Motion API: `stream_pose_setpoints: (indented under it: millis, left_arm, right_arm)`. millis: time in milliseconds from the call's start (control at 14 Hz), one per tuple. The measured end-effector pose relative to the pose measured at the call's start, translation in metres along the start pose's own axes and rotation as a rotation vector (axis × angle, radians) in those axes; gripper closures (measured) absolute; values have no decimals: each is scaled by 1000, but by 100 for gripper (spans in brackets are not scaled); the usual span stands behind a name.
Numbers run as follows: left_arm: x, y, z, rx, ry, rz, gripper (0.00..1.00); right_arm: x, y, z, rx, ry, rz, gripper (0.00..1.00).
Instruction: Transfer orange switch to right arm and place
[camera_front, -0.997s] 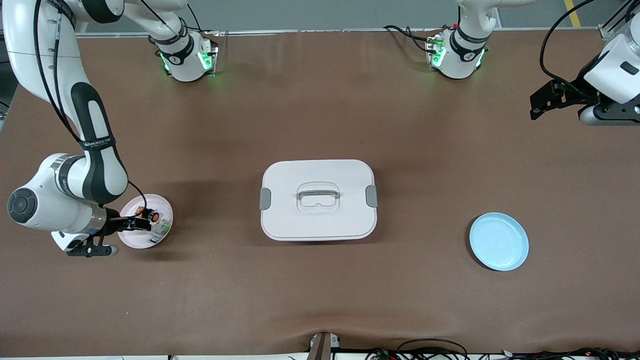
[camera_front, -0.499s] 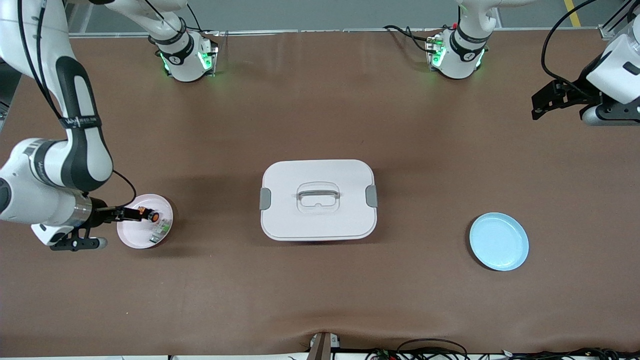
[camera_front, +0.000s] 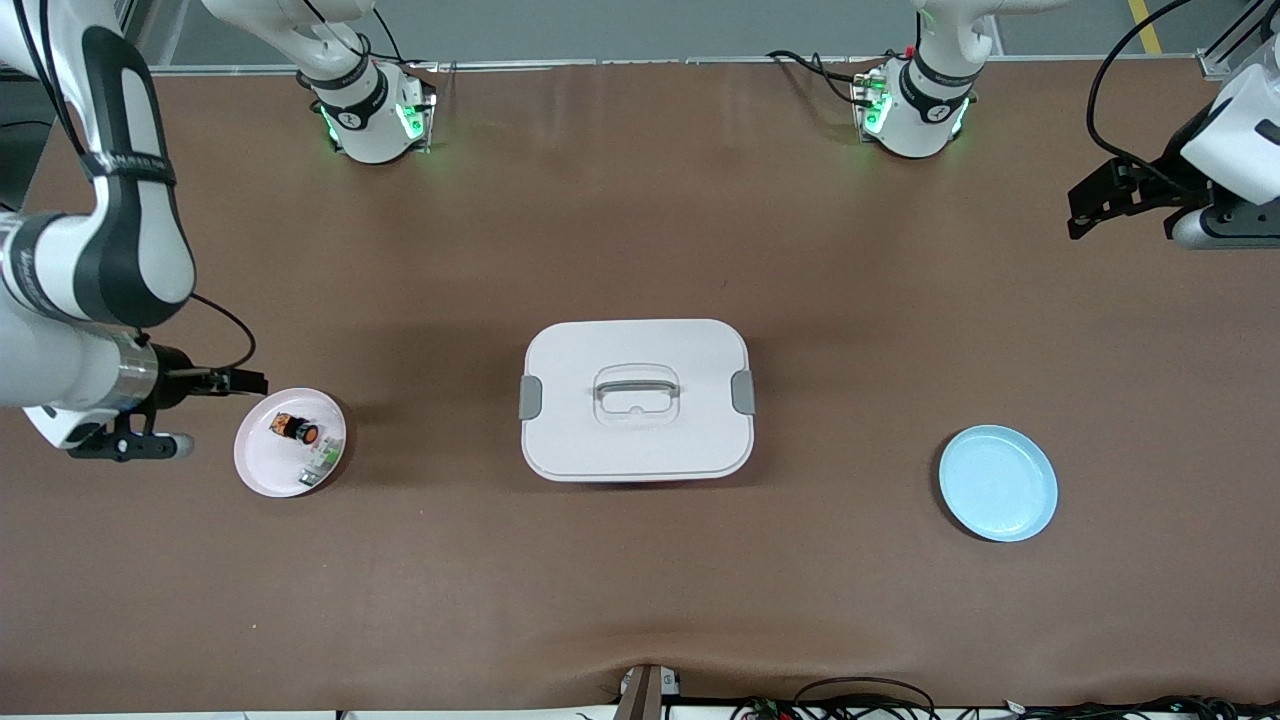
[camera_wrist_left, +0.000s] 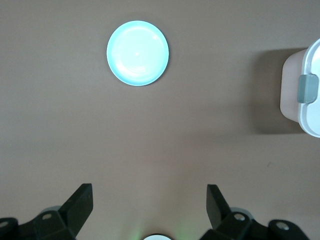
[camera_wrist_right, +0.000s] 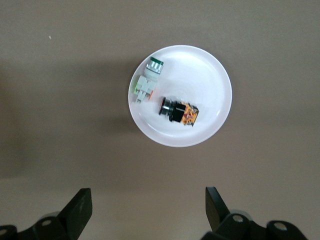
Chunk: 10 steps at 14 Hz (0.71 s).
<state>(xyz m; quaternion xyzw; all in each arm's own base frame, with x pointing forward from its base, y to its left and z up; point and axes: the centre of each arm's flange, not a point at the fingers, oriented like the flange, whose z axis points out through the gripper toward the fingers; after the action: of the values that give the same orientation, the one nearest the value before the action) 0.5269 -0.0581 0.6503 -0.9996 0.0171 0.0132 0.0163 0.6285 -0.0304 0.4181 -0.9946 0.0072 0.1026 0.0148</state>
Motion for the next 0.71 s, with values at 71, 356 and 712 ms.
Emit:
stream_pose_setpoints:
  millis: [71, 356, 712]
  left_arm:
    - [0, 0, -1, 0, 2, -2, 0]
    - [0, -1, -2, 0, 3, -12, 0]
    - [0, -1, -2, 0, 4, -15, 0]
  right_arm:
    - [-9, 0, -14, -1, -3, -1, 0]
    - [-50, 3, -57, -14, 20, -4, 0]
    - [-94, 6, -89, -21, 80, -8, 0]
